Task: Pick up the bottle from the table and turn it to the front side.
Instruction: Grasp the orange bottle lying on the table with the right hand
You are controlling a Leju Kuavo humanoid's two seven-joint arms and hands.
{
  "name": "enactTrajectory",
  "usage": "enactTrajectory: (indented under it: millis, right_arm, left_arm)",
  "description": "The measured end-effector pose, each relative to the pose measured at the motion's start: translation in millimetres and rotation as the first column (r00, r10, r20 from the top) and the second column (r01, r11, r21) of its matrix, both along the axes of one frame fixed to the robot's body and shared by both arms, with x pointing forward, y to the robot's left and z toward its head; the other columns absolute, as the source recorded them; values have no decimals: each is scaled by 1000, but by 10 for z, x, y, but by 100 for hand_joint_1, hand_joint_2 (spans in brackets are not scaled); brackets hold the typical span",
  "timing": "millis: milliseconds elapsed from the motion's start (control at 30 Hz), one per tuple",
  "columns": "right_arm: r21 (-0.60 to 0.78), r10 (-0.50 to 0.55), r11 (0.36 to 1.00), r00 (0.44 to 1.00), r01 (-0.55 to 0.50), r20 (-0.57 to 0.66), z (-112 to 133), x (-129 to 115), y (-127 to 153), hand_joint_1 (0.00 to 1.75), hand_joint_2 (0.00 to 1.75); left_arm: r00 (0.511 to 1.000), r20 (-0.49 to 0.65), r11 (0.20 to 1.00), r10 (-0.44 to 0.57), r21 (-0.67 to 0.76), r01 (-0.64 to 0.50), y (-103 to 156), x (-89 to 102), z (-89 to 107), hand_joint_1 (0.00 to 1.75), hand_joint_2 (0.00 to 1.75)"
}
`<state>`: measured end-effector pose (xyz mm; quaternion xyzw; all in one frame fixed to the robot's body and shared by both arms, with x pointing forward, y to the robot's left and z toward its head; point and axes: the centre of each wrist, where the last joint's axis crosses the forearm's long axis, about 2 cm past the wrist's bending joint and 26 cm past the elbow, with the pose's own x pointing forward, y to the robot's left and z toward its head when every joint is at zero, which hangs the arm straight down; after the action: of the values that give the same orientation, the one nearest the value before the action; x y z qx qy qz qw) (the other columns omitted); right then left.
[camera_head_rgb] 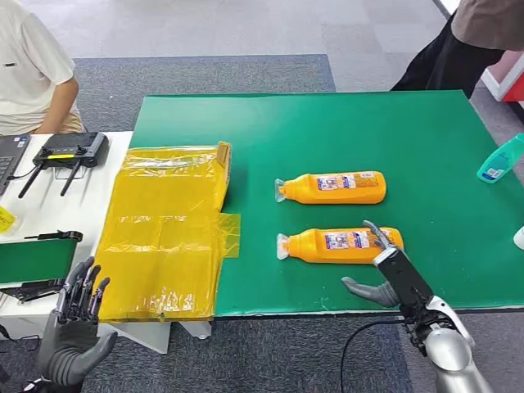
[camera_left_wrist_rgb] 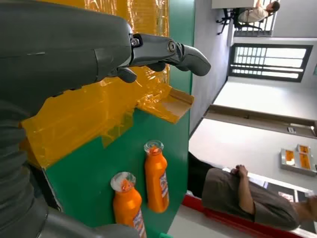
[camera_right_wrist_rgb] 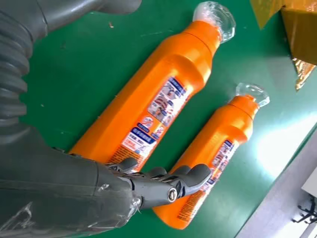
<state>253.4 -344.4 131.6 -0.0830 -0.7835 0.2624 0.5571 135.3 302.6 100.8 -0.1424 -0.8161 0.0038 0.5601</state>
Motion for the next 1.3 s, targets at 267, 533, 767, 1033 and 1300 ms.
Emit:
enactTrajectory:
  millis: [267, 533, 767, 1033, 1300]
  right_arm:
    - [8, -1, 1000, 1000, 1, 21, 63, 107, -4, 0, 175]
    - [32, -1, 999, 999, 0, 35, 90, 143, -15, 0, 175]
    - [54, -16, 998, 999, 13, 52, 30, -26, -178, 0, 175]
    - [41, -67, 997, 997, 65, 46, -25, -323, -471, 0, 175]
    - [-42, -85, 995, 996, 87, 42, 36, -374, -551, 0, 175]
  left_arm:
    - [1000, -11, 1000, 4, 15, -4, 45, 16, -31, 0, 175]
    - [1000, -10, 1000, 2, 28, -2, 75, 32, -23, 0, 175]
    - [1000, -23, 998, -1, 62, 3, 26, 35, -28, 0, 175]
    - [1000, -17, 999, -19, 51, 20, -143, 73, -11, 0, 175]
    - [999, -18, 999, -28, 37, 29, -186, 63, -14, 0, 175]
